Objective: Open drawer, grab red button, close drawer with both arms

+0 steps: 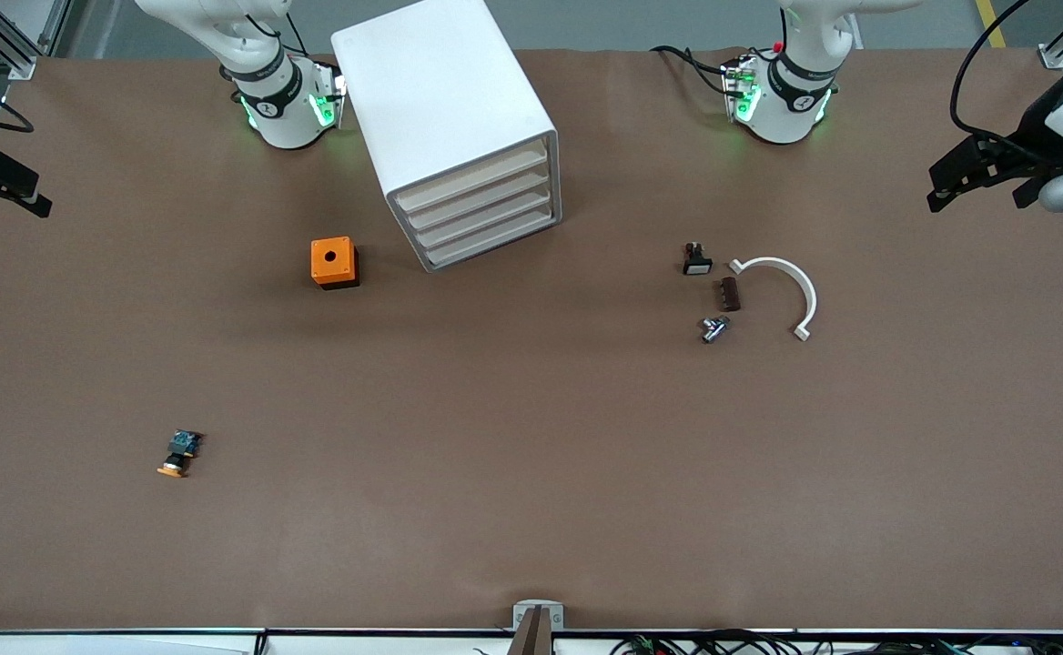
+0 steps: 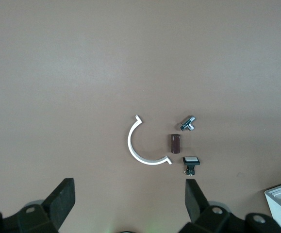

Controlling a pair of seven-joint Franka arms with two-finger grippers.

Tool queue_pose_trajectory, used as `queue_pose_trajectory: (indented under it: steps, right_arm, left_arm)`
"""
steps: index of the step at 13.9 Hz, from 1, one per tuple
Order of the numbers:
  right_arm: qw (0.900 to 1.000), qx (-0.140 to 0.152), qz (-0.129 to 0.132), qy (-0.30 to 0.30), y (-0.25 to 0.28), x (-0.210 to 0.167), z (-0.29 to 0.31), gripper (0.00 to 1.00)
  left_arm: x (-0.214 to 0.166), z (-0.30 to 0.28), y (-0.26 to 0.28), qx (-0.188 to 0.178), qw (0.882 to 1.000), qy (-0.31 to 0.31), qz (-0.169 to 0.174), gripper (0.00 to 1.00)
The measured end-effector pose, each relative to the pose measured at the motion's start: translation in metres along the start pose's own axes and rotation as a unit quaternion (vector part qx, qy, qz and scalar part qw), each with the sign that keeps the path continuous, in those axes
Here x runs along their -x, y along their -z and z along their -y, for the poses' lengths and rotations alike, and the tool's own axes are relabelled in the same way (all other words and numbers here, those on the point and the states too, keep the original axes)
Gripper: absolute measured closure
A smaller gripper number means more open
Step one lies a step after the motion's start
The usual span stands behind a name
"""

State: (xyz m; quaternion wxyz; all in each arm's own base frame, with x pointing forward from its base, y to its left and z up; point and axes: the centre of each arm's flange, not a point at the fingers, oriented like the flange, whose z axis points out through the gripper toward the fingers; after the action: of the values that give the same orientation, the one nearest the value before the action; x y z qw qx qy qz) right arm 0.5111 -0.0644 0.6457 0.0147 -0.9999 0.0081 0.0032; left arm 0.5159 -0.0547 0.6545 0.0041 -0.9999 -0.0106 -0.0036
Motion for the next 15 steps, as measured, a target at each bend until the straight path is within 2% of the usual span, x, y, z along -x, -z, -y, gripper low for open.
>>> queue_pose_trajectory:
  steps: [5, 8, 12, 15]
  right_arm:
    - [1.000, 0.000, 0.000, 0.001, 0.000, 0.000, 0.000, 0.00]
    - [1.000, 0.000, 0.000, 0.001, 0.000, 0.000, 0.000, 0.00]
    - [1.000, 0.000, 0.000, 0.003, 0.000, 0.000, 0.000, 0.00]
    - [1.000, 0.001, -0.001, 0.003, 0.000, 0.000, 0.000, 0.00]
  left_arm:
    - [0.000, 0.000, -0.001, 0.000, 1.000, 0.000, 0.001, 0.00]
    - [-0.008, 0.009, -0.012, 0.000, 1.000, 0.005, 0.013, 0.00]
    - [-0.038, 0.005, -0.064, 0.002, 0.999, -0.002, 0.050, 0.00]
    - [-0.070, -0.018, -0.120, 0.030, 0.997, 0.030, 0.067, 0.00]
